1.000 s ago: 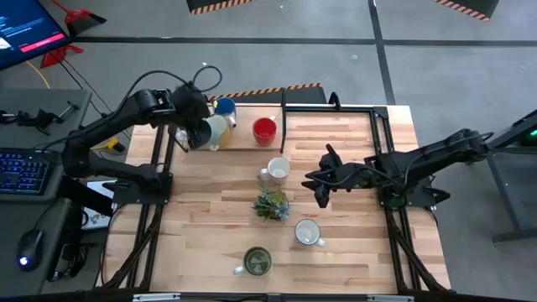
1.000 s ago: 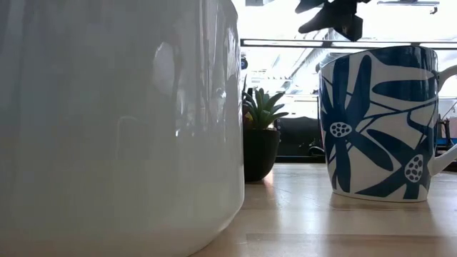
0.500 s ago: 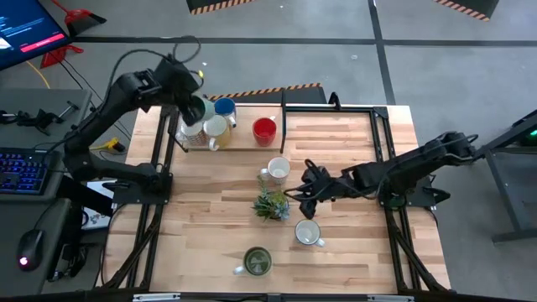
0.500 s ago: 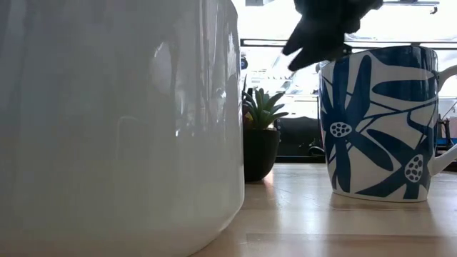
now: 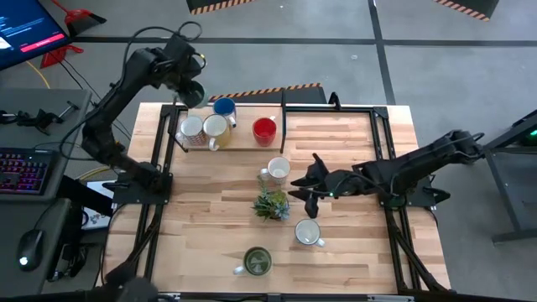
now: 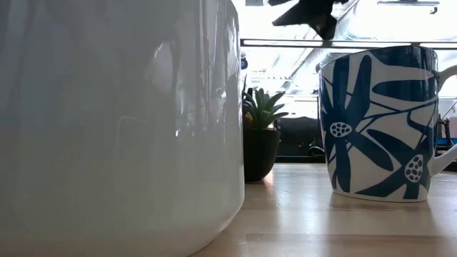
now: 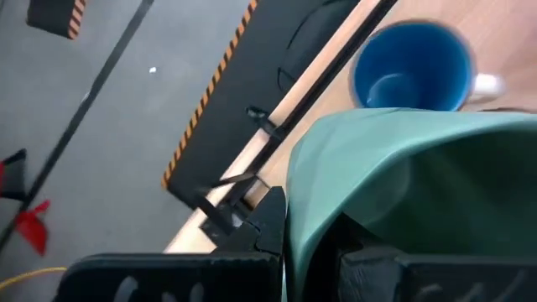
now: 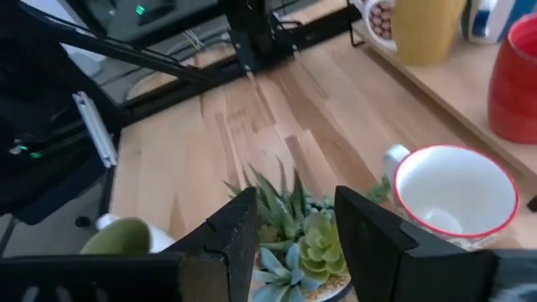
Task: Place coffee mugs
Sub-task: Put the light green mug on the shelf
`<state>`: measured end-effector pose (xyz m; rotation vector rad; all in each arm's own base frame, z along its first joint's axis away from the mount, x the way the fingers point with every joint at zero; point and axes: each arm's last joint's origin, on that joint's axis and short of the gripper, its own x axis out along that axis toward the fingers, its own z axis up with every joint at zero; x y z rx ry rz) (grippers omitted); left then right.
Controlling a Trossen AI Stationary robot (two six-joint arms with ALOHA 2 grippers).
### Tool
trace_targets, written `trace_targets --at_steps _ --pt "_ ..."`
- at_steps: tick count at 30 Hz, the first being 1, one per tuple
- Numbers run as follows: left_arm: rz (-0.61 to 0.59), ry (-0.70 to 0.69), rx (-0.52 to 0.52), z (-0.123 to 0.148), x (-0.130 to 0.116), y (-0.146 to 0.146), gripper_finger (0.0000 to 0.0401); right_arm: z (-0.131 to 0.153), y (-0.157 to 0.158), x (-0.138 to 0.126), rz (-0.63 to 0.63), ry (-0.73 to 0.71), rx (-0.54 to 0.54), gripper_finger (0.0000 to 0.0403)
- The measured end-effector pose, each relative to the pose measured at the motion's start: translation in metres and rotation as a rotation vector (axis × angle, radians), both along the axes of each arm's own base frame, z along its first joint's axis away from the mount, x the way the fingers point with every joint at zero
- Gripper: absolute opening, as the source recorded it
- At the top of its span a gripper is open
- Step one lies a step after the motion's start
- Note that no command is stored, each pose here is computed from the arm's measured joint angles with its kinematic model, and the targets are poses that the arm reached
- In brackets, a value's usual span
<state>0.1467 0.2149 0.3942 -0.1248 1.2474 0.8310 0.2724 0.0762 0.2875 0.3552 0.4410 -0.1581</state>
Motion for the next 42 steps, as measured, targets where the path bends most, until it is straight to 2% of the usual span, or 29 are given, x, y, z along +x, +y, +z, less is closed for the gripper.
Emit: trace_targets --at_steps 8,16,22,27,34,42 --pt "-0.045 0.148 -0.057 -0.023 -0.004 0.033 0.001 0.003 0.012 -0.006 0.047 -0.01 0.003 0.0138" --pt "-0.092 0.166 -0.095 -0.035 -0.003 0.048 0.001 0.004 0.013 -0.006 0.041 -0.019 -0.005 0.0138" --pt "-0.055 0.158 -0.126 -0.047 0.003 0.058 0.001 0.004 0.013 -0.006 0.04 -0.019 -0.014 0.0138" --pt "-0.058 0.147 -0.103 -0.054 0.009 0.069 0.001 0.004 0.013 -0.006 0.04 -0.02 -0.011 0.0138" --pt "-0.008 0.162 -0.189 -0.074 0.006 0.083 0.001 0.004 0.014 -0.006 0.049 -0.018 -0.003 0.0138" --pt "0.02 0.151 -0.207 -0.079 0.005 0.087 0.001 0.004 0.014 -0.006 0.058 -0.017 -0.013 0.0138"
